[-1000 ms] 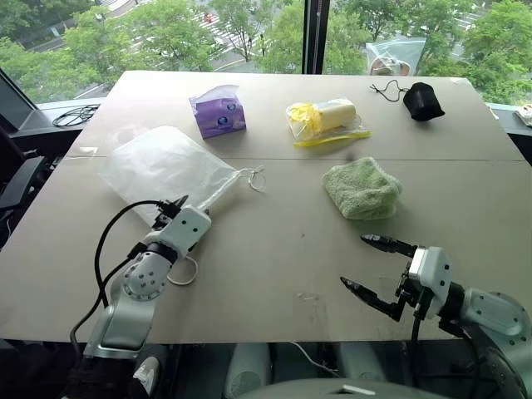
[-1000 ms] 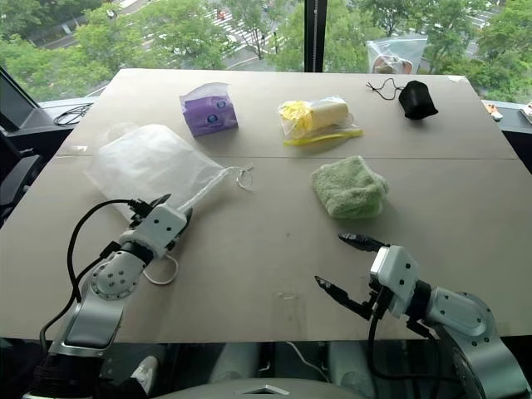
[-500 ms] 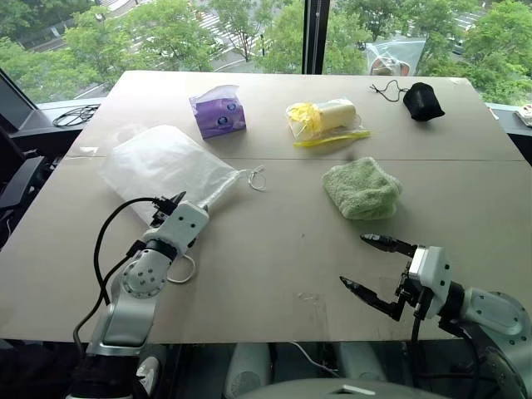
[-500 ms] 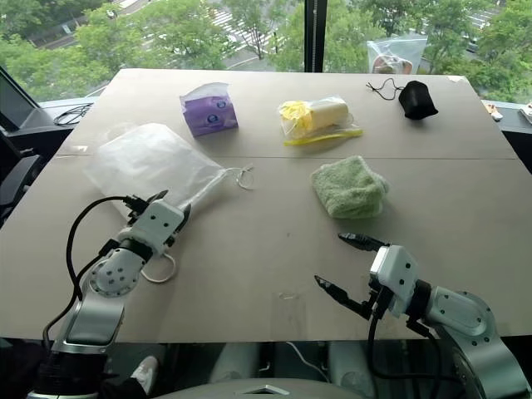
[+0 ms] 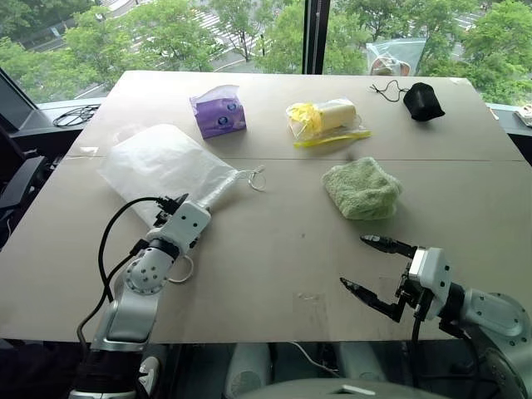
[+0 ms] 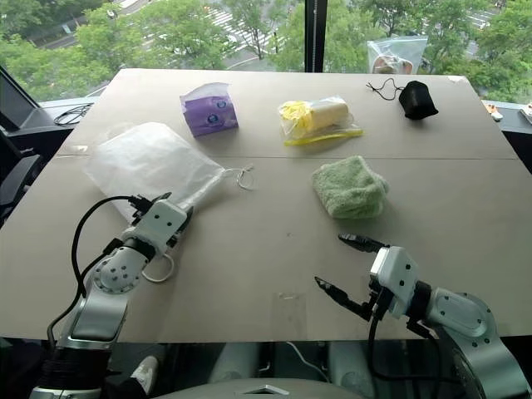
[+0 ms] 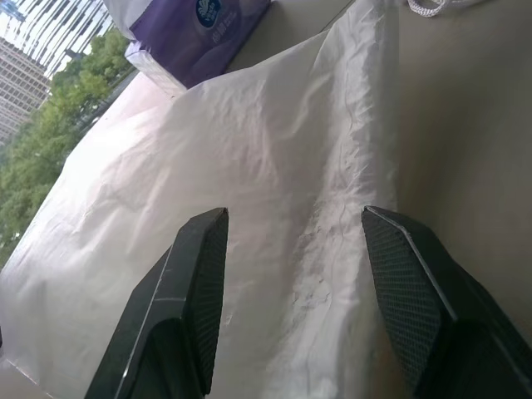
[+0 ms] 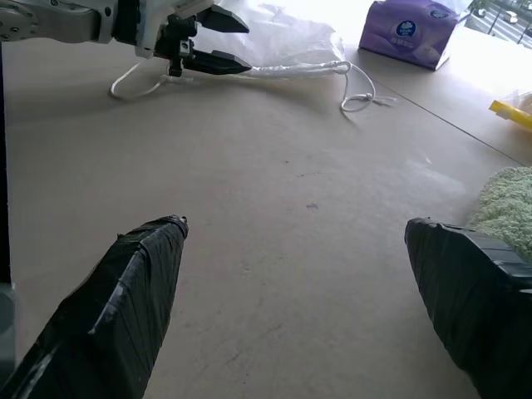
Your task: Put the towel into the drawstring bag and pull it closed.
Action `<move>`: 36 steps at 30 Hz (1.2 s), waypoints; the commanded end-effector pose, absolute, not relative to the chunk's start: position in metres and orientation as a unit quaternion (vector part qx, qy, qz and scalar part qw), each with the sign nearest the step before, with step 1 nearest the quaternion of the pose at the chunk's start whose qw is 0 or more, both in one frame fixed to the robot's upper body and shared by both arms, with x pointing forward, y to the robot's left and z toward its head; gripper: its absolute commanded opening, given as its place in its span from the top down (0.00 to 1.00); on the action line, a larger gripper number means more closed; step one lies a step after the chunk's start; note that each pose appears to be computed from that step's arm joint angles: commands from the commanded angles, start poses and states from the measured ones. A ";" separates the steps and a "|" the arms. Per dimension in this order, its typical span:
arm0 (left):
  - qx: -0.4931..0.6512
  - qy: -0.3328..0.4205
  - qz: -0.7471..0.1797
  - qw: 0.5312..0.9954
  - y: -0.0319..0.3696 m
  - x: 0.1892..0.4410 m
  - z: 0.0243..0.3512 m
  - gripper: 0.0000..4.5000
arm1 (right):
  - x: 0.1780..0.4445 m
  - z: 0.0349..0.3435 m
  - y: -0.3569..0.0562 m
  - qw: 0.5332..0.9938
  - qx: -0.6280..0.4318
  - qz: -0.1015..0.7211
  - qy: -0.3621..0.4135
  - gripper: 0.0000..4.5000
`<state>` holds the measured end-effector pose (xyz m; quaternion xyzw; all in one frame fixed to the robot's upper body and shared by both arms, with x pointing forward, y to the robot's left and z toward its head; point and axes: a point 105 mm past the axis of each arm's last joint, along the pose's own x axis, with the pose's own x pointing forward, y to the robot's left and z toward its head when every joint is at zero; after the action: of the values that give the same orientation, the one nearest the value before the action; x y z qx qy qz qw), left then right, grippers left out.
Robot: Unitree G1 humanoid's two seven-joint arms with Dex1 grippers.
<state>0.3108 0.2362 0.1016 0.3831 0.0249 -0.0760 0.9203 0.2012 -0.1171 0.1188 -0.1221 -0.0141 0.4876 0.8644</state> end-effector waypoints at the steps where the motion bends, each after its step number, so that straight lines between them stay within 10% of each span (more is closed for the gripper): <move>1: 0.386 0.008 -0.073 0.920 0.235 0.313 0.111 0.43 | 0.197 0.128 -0.112 0.857 -0.132 0.497 -0.037 0.00; 36: 0.343 0.059 0.010 0.937 0.268 0.332 0.104 0.43 | 0.201 0.132 -0.109 0.856 -0.140 0.496 -0.040 0.00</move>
<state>0.3291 0.2647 0.0995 0.3481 0.0632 -0.0005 0.9353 0.2035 -0.1137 0.1212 -0.1300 -0.0179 0.4904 0.8616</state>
